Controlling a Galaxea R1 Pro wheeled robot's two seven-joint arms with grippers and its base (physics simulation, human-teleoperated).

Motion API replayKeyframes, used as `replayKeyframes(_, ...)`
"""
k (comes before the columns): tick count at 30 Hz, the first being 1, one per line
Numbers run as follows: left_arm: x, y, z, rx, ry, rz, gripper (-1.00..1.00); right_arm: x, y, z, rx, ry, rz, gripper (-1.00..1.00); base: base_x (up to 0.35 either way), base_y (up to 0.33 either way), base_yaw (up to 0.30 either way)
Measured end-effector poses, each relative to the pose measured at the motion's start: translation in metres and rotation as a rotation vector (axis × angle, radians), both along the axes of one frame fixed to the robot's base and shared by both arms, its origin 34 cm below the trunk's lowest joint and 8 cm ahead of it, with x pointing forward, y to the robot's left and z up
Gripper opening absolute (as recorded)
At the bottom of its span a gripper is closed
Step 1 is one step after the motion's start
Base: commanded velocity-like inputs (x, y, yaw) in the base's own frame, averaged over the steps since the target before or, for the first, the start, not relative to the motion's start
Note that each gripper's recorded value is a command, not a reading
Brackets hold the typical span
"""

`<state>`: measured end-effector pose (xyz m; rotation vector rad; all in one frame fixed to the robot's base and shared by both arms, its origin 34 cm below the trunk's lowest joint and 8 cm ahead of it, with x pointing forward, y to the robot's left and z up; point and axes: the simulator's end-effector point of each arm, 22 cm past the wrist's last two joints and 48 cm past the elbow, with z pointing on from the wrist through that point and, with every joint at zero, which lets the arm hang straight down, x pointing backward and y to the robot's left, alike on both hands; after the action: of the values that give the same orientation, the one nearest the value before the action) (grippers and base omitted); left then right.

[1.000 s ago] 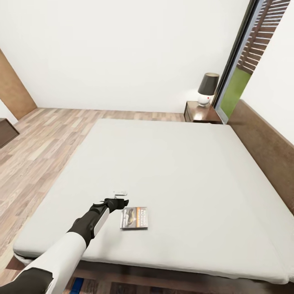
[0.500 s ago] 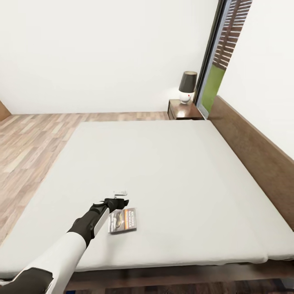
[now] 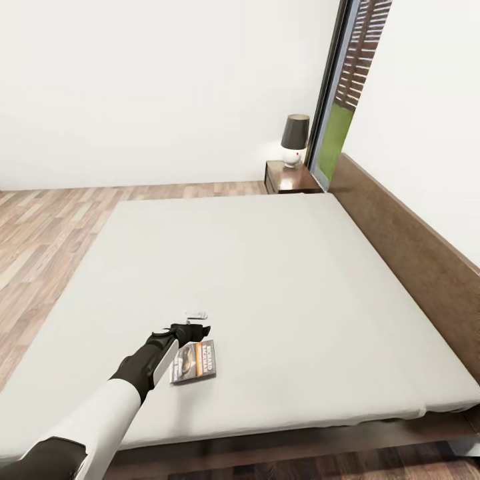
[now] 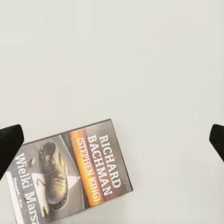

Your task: In the bedroom, move the book from the bed onto either nightstand, and place the two sandals side by side next to the bed.

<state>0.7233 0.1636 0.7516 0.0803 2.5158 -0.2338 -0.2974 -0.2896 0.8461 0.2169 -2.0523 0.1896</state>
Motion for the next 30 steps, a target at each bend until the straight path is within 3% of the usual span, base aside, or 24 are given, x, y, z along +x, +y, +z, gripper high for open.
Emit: replayKeyframes(30,0.0017,0.0007,0.0004,0.000,-0.011,0.000,1.00,-0.0003,0.0008,0.0007,0.001,0.002,-0.001,1.00,0.000,0.000,-0.001)
